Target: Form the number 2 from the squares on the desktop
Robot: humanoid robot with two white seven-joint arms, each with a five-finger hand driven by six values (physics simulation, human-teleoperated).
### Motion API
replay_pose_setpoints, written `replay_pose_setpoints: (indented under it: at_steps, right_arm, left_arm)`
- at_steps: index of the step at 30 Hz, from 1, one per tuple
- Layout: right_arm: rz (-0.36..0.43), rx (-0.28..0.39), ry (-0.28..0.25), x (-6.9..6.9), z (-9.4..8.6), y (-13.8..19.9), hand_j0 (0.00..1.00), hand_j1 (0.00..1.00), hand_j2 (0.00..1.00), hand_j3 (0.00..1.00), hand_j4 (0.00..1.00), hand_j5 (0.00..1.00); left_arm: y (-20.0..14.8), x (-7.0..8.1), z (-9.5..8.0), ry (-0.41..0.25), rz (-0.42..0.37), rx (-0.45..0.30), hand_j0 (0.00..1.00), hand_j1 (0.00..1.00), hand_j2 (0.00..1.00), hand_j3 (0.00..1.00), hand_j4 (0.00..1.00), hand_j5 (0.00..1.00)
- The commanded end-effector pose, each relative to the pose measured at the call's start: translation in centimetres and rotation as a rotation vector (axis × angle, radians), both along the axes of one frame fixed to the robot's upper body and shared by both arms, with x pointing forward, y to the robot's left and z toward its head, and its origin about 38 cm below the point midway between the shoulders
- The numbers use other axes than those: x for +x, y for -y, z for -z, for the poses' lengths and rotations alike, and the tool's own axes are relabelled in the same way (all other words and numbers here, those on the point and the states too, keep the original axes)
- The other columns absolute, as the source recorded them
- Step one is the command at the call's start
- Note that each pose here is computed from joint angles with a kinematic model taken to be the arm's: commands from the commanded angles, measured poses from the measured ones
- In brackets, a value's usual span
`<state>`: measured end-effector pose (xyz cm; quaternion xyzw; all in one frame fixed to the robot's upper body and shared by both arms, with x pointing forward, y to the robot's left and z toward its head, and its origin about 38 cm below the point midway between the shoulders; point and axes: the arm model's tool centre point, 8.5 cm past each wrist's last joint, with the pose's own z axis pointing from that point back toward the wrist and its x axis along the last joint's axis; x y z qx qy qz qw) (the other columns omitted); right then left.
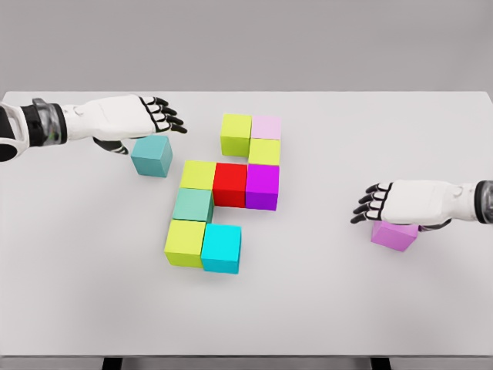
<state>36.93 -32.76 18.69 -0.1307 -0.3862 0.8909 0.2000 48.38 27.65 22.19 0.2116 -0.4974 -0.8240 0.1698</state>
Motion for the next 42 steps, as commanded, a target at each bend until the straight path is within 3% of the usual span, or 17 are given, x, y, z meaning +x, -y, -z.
replay_pose_setpoints:
  at_steps: [1, 15, 24, 32, 39, 42]
  right_arm:
    - [-0.001, -0.008, 0.002, 0.0, 0.1, 0.0, 0.97, 0.97, 0.97, 0.97, 0.97, 0.97]
    - [-0.006, -0.035, 0.015, -0.1, 0.1, 0.3, 0.72, 0.72, 0.72, 0.72, 0.72, 0.72]
    - [-0.027, -0.024, 0.031, -0.3, -0.7, -0.3, 0.64, 0.64, 0.64, 0.64, 0.64, 0.64]
    - [-0.074, -0.017, 0.042, -1.7, -1.9, -1.1, 0.63, 0.63, 0.63, 0.63, 0.63, 0.63]
    - [-0.08, 0.036, 0.027, -1.6, -2.1, -2.1, 0.63, 0.63, 0.63, 0.63, 0.63, 0.63]
    - [-0.073, 0.08, 0.025, -1.3, -3.1, -2.3, 0.63, 0.63, 0.63, 0.63, 0.63, 0.63]
  left_arm:
    - [-0.2, 0.1, 0.1, 0.007, -0.004, 0.019, 1.0, 1.0, 1.0, 1.0, 1.0, 1.0]
    - [-0.8, 0.3, 1.4, -0.003, -0.02, 0.052, 1.0, 1.0, 1.0, 1.0, 1.0, 1.0]
    - [0.1, 1.0, 2.1, -0.003, -0.015, 0.067, 1.0, 1.0, 1.0, 1.0, 1.0, 1.0]
    - [0.0, 0.9, 3.0, -0.017, -0.022, 0.076, 1.0, 1.0, 1.0, 1.0, 1.0, 1.0]
    - [0.2, 0.9, 3.8, -0.026, -0.022, 0.082, 1.0, 1.0, 1.0, 1.0, 1.0, 1.0]
    - [0.1, 0.8, 3.9, -0.027, -0.022, 0.087, 1.0, 1.0, 1.0, 1.0, 1.0, 1.0]
